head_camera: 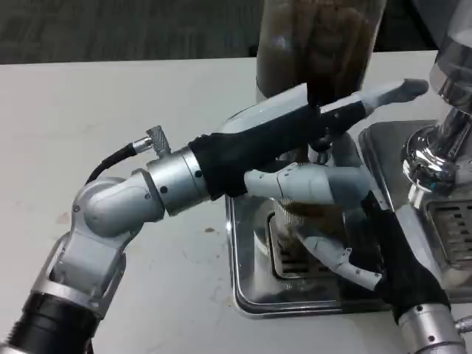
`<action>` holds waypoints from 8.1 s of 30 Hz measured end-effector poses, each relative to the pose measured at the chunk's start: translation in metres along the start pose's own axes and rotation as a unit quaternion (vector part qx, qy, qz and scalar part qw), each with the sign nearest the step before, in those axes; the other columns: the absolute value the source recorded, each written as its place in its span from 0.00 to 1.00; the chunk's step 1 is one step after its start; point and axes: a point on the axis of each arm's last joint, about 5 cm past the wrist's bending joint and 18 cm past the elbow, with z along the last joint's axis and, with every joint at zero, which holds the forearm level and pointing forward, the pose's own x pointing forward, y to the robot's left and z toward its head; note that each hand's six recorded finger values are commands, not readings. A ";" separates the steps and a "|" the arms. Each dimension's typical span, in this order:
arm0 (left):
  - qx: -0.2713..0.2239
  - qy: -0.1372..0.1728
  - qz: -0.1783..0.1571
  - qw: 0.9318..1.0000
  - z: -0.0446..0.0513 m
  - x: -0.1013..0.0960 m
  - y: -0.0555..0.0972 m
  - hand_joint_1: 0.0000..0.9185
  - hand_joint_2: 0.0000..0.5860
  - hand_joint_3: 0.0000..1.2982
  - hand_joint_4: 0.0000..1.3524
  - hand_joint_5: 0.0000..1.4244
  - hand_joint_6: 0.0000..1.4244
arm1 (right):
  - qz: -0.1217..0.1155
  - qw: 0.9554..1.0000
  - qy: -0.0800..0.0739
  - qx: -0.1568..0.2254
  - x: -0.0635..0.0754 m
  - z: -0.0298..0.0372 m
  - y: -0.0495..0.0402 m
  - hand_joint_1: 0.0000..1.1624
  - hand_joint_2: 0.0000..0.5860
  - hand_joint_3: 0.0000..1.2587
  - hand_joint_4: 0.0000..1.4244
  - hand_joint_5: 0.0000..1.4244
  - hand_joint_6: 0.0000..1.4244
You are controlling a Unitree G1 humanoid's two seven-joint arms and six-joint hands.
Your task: Grasp the cup under the faucet to collect the drink, then remove the cup.
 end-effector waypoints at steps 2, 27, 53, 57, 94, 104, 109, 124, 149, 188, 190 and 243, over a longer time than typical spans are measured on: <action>0.000 0.001 0.000 1.000 -0.0001 0.000 0.000 0.00 0.06 0.00 0.00 0.00 0.00 | 0.001 1.000 0.000 0.007 0.000 -0.0003 0.0007 0.54 0.38 0.00 0.00 0.00 0.00; -0.043 -0.062 0.121 0.990 0.0058 -0.008 0.018 0.00 0.10 0.00 0.00 0.00 0.00 | 0.005 1.000 0.001 0.023 0.003 -0.0004 0.0068 0.53 0.40 0.00 0.00 0.00 0.00; -0.031 0.047 0.278 0.959 0.0021 -0.116 0.003 0.00 0.10 0.00 0.00 0.00 0.00 | 0.003 1.000 -0.005 0.024 0.005 -0.0024 0.0039 0.52 0.42 0.00 0.00 0.00 0.00; -0.015 0.072 0.298 0.952 -0.0016 -0.128 -0.007 0.00 0.10 0.00 0.00 0.00 0.00 | 0.004 1.000 -0.006 0.024 0.006 -0.0026 0.0030 0.52 0.42 0.00 0.00 0.00 0.00; -0.030 0.307 0.238 0.921 -0.0460 -0.165 -0.099 0.00 0.11 0.00 0.00 0.00 0.00 | 0.024 0.996 -0.006 0.086 0.024 -0.0041 0.0160 0.68 0.34 0.00 0.00 0.00 0.01; -0.038 0.313 0.233 0.920 -0.0452 -0.167 -0.104 0.00 0.12 0.00 0.00 0.00 0.00 | 0.025 0.996 -0.012 0.085 0.024 -0.0029 0.0186 0.77 0.32 0.00 0.03 0.04 0.13; -0.039 0.313 0.234 0.920 -0.0450 -0.168 -0.105 0.00 0.12 0.00 0.00 0.00 0.00 | 0.023 0.996 -0.015 0.087 0.025 -0.0014 0.0218 0.79 0.32 0.00 0.10 0.13 0.21; -0.040 0.315 0.236 0.919 -0.0416 -0.170 -0.108 0.00 0.12 0.00 0.00 0.00 0.00 | 0.030 0.995 -0.021 0.093 0.029 -0.0003 0.0284 0.86 0.34 0.24 0.32 0.33 0.43; -0.043 0.319 0.236 0.917 -0.0402 -0.171 -0.106 0.00 0.12 0.00 0.00 0.00 0.00 | -0.076 0.993 -0.017 0.091 0.017 -0.0057 0.0349 0.92 0.27 0.60 0.55 0.60 0.79; -0.044 0.310 0.218 0.924 -0.0427 -0.165 -0.103 0.00 0.11 0.00 0.00 0.00 0.00 | -0.071 0.993 -0.061 0.065 -0.012 -0.0024 0.0286 0.85 0.38 0.69 0.63 0.68 0.89; -0.043 0.309 0.218 0.925 -0.0423 -0.166 -0.103 0.00 0.11 0.00 0.00 0.00 0.00 | -0.062 0.994 -0.060 0.066 -0.015 -0.0025 0.0299 0.85 0.38 0.69 0.63 0.68 0.89; 0.176 0.340 0.109 0.917 0.0310 -0.201 -0.125 0.00 0.16 0.00 0.00 0.00 0.00 | 0.031 0.985 -0.154 0.070 -0.047 0.0307 -0.0026 0.84 0.41 0.69 0.66 0.71 0.93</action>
